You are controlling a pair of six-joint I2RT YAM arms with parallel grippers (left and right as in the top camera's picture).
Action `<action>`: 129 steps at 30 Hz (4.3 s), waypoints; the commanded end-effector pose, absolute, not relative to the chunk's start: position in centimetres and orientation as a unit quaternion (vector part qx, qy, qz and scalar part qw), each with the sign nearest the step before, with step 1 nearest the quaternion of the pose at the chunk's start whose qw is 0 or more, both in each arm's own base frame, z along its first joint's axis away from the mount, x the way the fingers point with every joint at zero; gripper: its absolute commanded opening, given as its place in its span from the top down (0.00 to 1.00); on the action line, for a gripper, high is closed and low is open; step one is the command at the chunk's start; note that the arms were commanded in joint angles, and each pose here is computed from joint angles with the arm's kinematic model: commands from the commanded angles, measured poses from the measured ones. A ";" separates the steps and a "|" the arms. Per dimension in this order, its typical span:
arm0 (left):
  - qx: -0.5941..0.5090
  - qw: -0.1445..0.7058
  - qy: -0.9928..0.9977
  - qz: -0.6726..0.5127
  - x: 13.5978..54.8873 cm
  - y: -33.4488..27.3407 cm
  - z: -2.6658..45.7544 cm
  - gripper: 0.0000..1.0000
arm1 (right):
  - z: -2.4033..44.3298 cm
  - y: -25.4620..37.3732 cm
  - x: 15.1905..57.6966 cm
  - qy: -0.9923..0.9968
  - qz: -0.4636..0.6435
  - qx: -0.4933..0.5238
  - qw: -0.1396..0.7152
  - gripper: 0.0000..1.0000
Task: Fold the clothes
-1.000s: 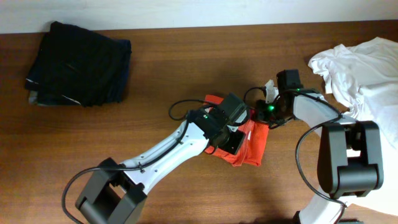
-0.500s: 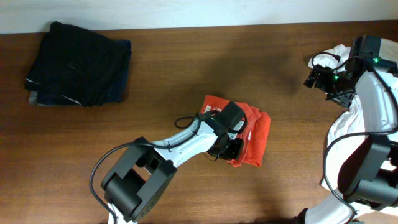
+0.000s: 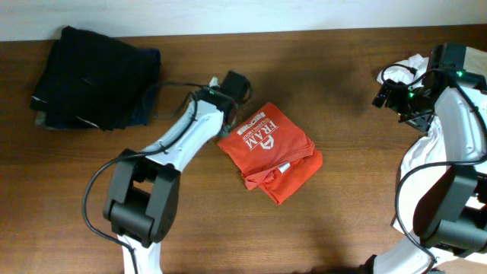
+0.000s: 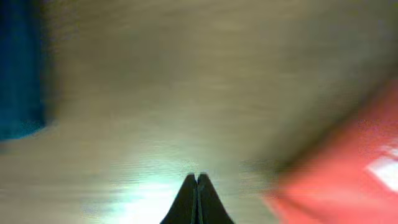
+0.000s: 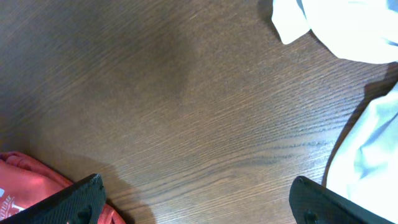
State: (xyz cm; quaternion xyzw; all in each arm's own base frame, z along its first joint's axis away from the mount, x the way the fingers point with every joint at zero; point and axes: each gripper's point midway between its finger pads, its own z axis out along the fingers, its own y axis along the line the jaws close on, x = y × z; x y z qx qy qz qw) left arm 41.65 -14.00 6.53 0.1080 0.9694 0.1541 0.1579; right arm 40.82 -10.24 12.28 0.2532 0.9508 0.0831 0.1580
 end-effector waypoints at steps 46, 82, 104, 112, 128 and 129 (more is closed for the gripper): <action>0.326 -0.007 0.935 -0.141 22.8 -32.3 2.9 0.99 | 12.5 -10.5 40.9 0.950 0.078 0.254 0.162 0.02; 0.222 0.177 0.958 -0.032 33.0 -29.2 13.5 0.99 | 12.5 -10.5 40.9 0.950 0.078 0.254 0.162 0.02; 0.222 -0.014 0.948 0.227 32.3 -14.8 -1.2 1.00 | 12.5 -10.5 40.9 0.950 0.079 0.254 0.161 0.02; 0.144 0.178 0.971 -0.063 42.9 -19.8 19.7 0.73 | 12.5 -10.5 40.9 0.950 0.078 0.254 0.162 0.02; 0.144 -0.045 0.983 -0.108 37.0 -16.6 -0.1 0.35 | 12.5 -10.5 40.9 0.950 0.079 0.254 0.161 0.02; 0.142 -0.061 0.981 -0.119 36.2 -16.9 0.0 0.44 | 12.5 -10.5 40.9 0.950 0.078 0.254 0.162 0.02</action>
